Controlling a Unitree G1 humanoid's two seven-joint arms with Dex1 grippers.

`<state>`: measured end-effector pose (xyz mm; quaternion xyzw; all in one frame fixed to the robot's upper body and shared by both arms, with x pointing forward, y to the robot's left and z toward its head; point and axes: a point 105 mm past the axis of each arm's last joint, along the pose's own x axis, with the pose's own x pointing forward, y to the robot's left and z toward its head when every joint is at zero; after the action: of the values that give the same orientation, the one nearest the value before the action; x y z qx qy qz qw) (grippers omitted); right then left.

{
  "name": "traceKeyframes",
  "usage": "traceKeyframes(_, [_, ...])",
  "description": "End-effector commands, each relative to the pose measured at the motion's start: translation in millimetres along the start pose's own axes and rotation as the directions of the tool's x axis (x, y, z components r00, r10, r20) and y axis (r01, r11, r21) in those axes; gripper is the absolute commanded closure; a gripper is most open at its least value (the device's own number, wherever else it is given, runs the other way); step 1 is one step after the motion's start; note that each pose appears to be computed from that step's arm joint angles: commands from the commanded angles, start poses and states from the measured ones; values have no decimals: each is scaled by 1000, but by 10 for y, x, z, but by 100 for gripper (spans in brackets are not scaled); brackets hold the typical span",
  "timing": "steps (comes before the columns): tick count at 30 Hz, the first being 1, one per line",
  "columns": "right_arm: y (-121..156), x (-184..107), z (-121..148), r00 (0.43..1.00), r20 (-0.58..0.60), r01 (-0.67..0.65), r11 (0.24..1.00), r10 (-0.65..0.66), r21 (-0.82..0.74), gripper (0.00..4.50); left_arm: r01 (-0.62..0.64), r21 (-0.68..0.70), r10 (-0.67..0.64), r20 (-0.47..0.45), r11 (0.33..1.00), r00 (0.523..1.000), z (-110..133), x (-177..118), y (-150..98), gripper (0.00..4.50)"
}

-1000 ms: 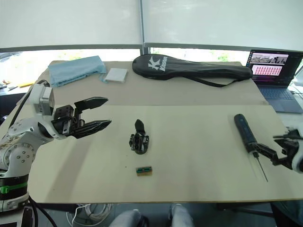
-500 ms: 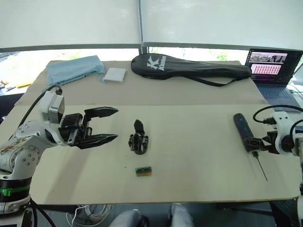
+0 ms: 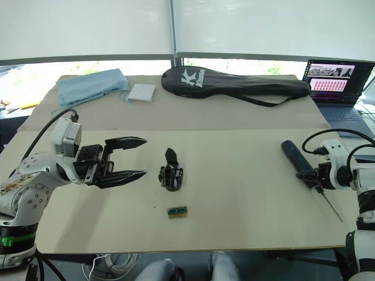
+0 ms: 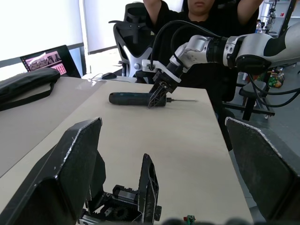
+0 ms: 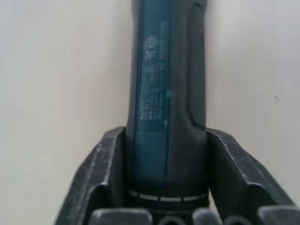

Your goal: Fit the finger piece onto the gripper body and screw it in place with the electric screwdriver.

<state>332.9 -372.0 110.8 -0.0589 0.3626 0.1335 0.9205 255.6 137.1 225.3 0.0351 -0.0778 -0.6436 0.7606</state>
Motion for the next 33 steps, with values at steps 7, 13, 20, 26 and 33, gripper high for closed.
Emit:
traceKeyframes(7, [736,-439,665,966,182,-142,964,184,-225,255,14,48,-12,-39,999,999,-25,-120,-72,0])
traceKeyframes(13, [1327,-332,459,978,72,-149,895,196,-421,255,-8,53,12,-70,999,997,-102,-196,-77,0])
traceKeyframes(20, [1430,-124,298,981,54,-150,903,187,-402,255,-23,60,28,-73,998,997,-123,-215,-82,0])
traceKeyframes(26, [1443,8,207,977,32,-183,906,211,-382,255,-51,83,57,-70,995,996,-111,-240,-63,0])
traceKeyframes(33, [1473,0,206,966,14,-235,899,259,-369,120,-57,72,63,-92,996,994,-164,-272,-107,0])
